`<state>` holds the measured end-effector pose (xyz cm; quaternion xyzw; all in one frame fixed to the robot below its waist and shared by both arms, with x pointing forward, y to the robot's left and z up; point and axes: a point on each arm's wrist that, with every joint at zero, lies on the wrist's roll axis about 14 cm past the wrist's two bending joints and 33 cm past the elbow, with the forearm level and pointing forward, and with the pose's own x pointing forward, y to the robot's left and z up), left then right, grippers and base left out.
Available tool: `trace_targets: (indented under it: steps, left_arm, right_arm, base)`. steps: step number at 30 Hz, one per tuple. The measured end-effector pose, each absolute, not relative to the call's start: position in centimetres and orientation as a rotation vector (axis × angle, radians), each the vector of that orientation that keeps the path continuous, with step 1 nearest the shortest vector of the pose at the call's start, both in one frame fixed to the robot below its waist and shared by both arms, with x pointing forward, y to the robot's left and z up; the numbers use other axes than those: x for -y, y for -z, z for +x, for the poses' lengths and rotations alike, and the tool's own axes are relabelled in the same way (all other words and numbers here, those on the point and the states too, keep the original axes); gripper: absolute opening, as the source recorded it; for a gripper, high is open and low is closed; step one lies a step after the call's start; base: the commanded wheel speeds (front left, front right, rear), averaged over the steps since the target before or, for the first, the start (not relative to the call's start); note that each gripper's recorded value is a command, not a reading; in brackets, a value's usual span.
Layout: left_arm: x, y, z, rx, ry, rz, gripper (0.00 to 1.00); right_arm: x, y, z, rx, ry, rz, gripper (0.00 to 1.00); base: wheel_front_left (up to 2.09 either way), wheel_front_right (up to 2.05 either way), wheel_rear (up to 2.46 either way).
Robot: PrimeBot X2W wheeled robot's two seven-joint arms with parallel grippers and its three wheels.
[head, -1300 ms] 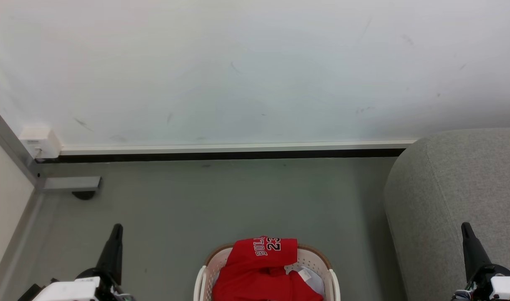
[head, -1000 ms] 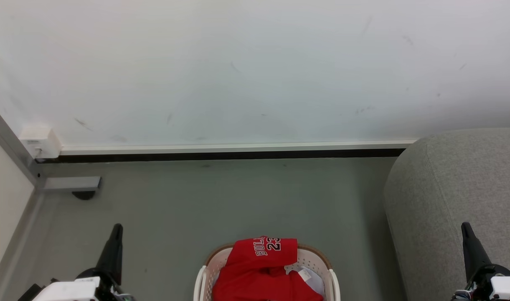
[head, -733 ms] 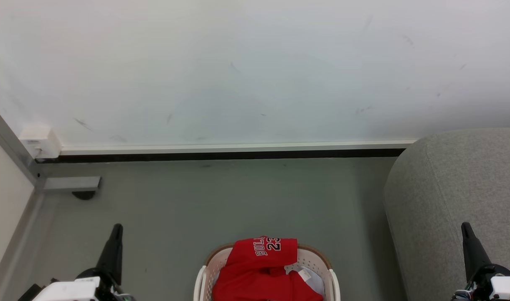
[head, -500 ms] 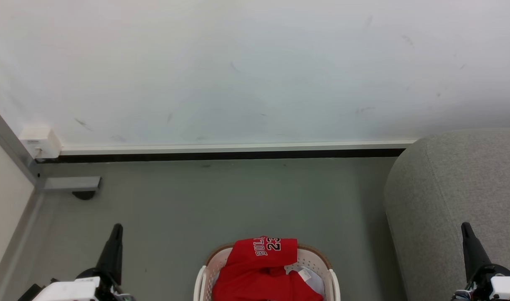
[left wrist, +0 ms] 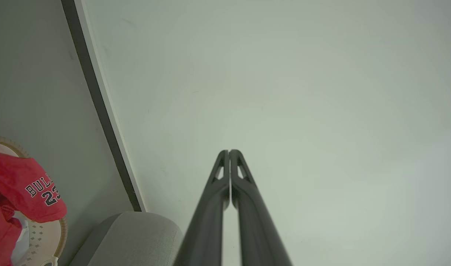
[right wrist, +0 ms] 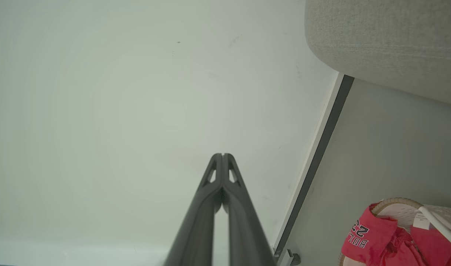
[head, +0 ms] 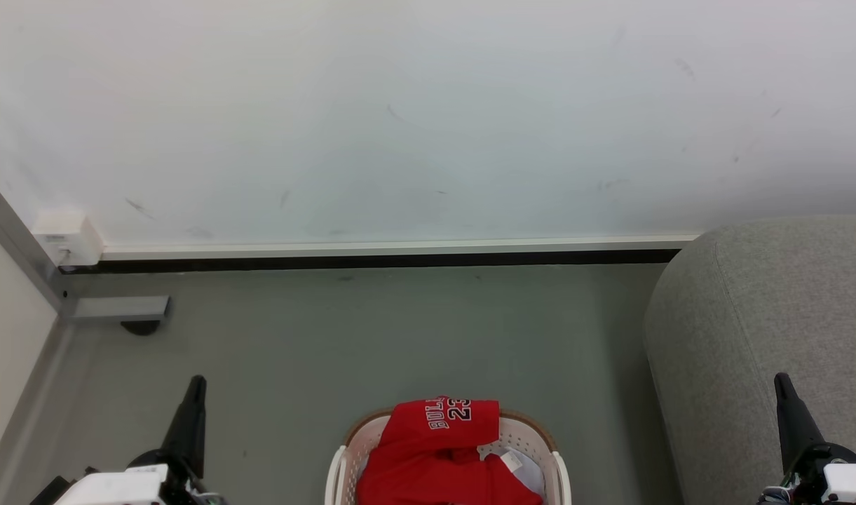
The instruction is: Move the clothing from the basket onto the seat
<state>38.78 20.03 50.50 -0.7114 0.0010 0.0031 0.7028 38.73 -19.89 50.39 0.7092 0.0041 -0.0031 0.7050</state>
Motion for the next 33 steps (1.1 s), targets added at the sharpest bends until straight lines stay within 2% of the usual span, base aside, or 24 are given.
trace_targets:
  steps: [2,3,7,14,33]
  left_arm:
    - [-20.0,-50.5,38.8,-0.002,-0.007,-1.583,0.0]
    - [-20.0,-50.4,38.7,-0.005,-0.011,-1.584,1.0]
    - [-19.8,-48.4,37.8,-0.051,-0.057,-1.595,1.0]
    - [-19.6,-48.3,37.8,-0.05,-0.073,-1.547,1.0]
    - [-19.1,-48.8,37.5,-0.064,-0.091,-1.182,1.0]
  right_arm:
    - [19.9,-50.4,38.7,-0.009,0.007,1.577,0.0]
    - [19.9,-50.3,38.7,-0.012,0.01,1.578,1.0]
    - [19.4,-48.4,37.8,-0.057,0.053,1.592,1.0]
    - [19.3,-48.3,37.8,-0.054,0.065,1.517,1.0]
    - [17.7,-49.4,37.6,-0.053,-0.003,1.059,1.0]
  base:
    - [0.0,0.0,0.0]
    - [0.0,0.0,0.0]
    - [0.0,0.0,0.0]
    - [0.0,0.0,0.0]
    - [0.0,0.0,0.0]
